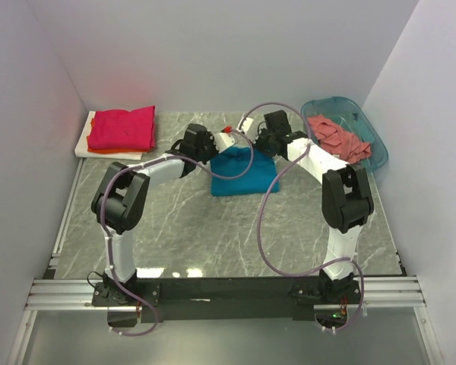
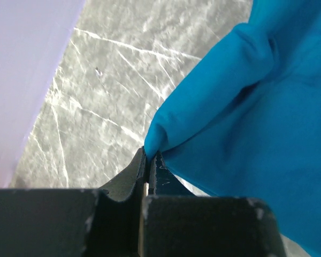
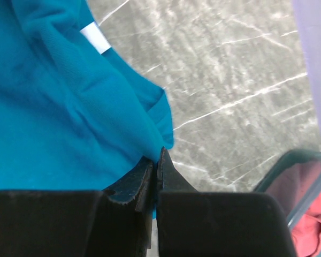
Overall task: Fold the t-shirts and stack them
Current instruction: Fold the tshirt
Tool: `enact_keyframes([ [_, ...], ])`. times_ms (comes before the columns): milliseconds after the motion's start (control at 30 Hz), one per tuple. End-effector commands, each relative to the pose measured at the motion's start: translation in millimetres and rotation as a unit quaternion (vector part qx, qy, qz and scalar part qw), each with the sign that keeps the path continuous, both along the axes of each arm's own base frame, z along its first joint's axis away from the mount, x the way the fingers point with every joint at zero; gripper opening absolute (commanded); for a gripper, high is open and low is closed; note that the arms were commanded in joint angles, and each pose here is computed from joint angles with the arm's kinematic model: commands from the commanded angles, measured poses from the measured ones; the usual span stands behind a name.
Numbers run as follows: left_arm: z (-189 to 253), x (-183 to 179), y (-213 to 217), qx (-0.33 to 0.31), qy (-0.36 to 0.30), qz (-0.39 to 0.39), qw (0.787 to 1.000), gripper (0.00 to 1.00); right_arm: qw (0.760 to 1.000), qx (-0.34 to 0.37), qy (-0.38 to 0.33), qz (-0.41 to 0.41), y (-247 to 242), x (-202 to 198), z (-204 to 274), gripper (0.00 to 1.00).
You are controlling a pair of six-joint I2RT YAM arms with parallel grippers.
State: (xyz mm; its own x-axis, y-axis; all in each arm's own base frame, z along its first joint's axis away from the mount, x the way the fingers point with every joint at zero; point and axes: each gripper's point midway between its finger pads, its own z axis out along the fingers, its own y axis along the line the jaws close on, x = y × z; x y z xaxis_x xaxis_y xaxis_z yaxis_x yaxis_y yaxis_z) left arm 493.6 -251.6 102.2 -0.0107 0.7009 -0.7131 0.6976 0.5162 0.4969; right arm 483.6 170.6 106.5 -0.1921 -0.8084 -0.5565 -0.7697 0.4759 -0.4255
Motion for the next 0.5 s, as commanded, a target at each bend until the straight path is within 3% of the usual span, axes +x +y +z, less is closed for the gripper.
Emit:
enact_keyframes([
  [0, 15.2, 16.6, -7.0, -0.015, -0.022, 0.002, 1.000, 0.00, 0.999, 0.015, -0.035, -0.021, 0.8, 23.5, 17.7, 0.00],
  [333, 8.1, 20.0, -11.0, -0.018, -0.008, 0.004, 1.000, 0.00, 0.999, 0.013, -0.031, -0.036, -0.8, 29.1, 10.4, 0.00],
  [433, 8.3, 25.0, -9.4, -0.022, -0.008, 0.018, 1.000, 0.01, 0.997, 0.012, -0.044, -0.055, -3.5, 36.6, 11.5, 0.15],
  [467, 11.2, 29.1, -6.5, -0.021, -0.014, 0.033, 0.999, 0.03, 0.996, 0.016, -0.050, -0.078, -6.4, 42.0, 10.8, 0.34],
])
